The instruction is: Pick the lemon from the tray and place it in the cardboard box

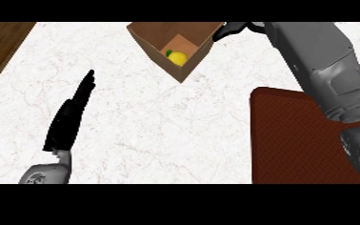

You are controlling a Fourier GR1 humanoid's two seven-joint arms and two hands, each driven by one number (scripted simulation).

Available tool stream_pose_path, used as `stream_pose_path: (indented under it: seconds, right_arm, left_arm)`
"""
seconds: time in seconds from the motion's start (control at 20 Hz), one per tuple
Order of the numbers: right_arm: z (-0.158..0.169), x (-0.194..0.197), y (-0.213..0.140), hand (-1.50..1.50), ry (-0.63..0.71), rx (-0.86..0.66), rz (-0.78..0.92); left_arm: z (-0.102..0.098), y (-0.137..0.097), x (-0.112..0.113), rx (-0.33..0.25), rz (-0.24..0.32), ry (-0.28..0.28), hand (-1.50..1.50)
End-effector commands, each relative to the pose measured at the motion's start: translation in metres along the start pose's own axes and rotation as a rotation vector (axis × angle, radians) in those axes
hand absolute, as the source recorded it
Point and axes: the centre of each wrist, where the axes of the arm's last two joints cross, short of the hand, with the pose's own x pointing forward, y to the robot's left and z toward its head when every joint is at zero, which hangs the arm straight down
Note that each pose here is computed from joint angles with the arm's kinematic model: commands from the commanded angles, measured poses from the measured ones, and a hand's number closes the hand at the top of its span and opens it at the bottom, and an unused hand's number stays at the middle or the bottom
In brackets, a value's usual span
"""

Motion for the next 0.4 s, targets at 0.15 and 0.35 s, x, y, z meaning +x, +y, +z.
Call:
stream_pose_path:
  seconds: [0.15, 0.35]
  right_arm:
    - [0.037, 0.025, -0.054, -1.5, -0.028, -0.066, -0.032]
    - [0.052, 0.033, -0.071, -1.5, -0.043, -0.072, -0.009]
  left_arm:
    - [-0.005, -0.005, 0.011, -0.028, -0.008, -0.04, 0.0]
    - [-0.009, -0.005, 0.017, -0.033, -0.01, -0.064, 0.0]
